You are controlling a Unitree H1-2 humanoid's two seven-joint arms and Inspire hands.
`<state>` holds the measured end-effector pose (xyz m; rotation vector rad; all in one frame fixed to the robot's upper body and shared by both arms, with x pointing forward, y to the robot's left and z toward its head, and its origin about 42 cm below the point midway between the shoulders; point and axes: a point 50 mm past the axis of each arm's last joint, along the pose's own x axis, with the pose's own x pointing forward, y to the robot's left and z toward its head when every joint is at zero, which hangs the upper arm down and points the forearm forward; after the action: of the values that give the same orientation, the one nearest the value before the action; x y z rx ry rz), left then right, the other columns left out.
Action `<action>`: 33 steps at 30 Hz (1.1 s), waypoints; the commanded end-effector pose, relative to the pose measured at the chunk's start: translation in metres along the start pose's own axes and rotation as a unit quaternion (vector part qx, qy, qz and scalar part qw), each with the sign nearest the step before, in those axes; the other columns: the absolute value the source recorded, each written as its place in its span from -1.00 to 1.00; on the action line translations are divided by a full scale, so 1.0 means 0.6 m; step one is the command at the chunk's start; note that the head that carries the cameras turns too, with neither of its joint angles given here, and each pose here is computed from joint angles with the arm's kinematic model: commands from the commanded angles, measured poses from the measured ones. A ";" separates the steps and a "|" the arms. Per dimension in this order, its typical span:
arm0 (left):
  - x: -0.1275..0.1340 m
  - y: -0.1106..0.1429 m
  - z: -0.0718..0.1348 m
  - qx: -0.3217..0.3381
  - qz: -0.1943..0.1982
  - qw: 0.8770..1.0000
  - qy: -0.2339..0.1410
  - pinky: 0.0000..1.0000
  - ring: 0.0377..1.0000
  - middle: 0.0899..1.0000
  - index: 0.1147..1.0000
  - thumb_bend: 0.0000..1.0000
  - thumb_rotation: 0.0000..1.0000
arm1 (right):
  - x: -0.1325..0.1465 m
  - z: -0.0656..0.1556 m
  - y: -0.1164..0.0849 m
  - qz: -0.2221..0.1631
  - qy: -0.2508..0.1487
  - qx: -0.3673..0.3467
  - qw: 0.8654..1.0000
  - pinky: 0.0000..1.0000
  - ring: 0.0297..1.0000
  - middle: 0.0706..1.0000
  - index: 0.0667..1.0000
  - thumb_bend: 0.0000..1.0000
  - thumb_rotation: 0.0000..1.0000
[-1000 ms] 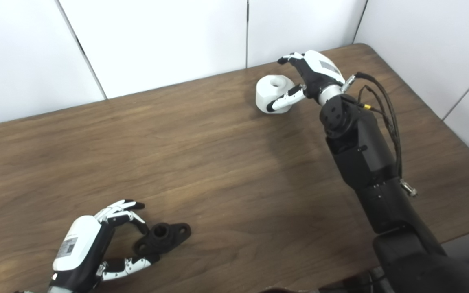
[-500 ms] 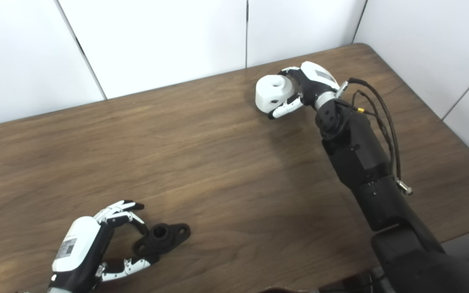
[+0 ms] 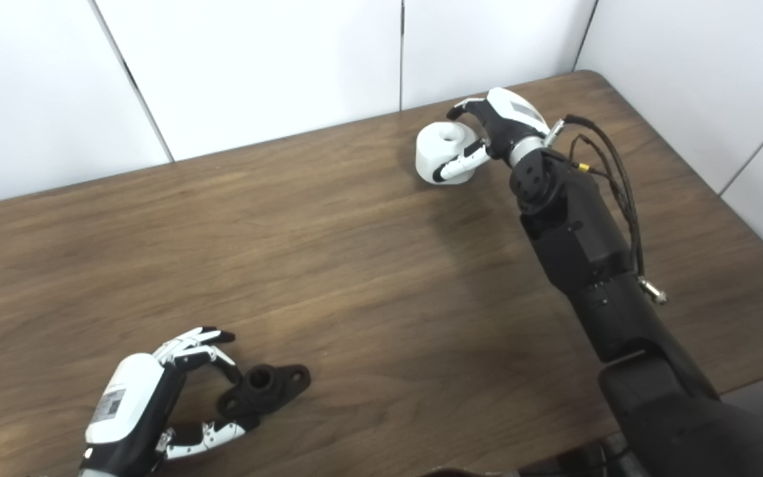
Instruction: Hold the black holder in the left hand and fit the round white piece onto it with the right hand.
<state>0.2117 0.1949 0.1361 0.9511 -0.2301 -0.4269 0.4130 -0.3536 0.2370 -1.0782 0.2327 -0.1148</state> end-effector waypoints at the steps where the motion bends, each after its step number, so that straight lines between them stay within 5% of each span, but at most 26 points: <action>1: -0.010 -0.011 -0.011 0.000 -0.019 1.000 0.023 0.68 0.71 0.55 -0.16 0.04 -0.89 | 0.010 0.024 -0.056 -0.054 -0.024 -0.011 0.998 0.95 0.98 0.80 0.54 0.44 -0.53; 17: -0.009 -0.014 -0.010 0.000 -0.019 1.000 0.024 0.64 0.72 0.55 -0.16 0.04 -0.89 | 0.013 0.023 -0.064 -0.055 -0.028 -0.029 0.998 0.85 0.97 0.78 0.48 0.45 -0.56; 33: -0.008 -0.016 -0.009 -0.001 -0.018 1.000 0.023 0.62 0.73 0.56 -0.16 0.04 -0.89 | 0.018 0.019 -0.069 -0.046 -0.027 -0.043 0.998 0.96 0.98 0.77 0.46 0.42 -0.57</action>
<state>0.2124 0.1929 0.1357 0.9474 -0.2321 -0.4155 0.4189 -0.3579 0.2395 -1.1422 0.2331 -0.0950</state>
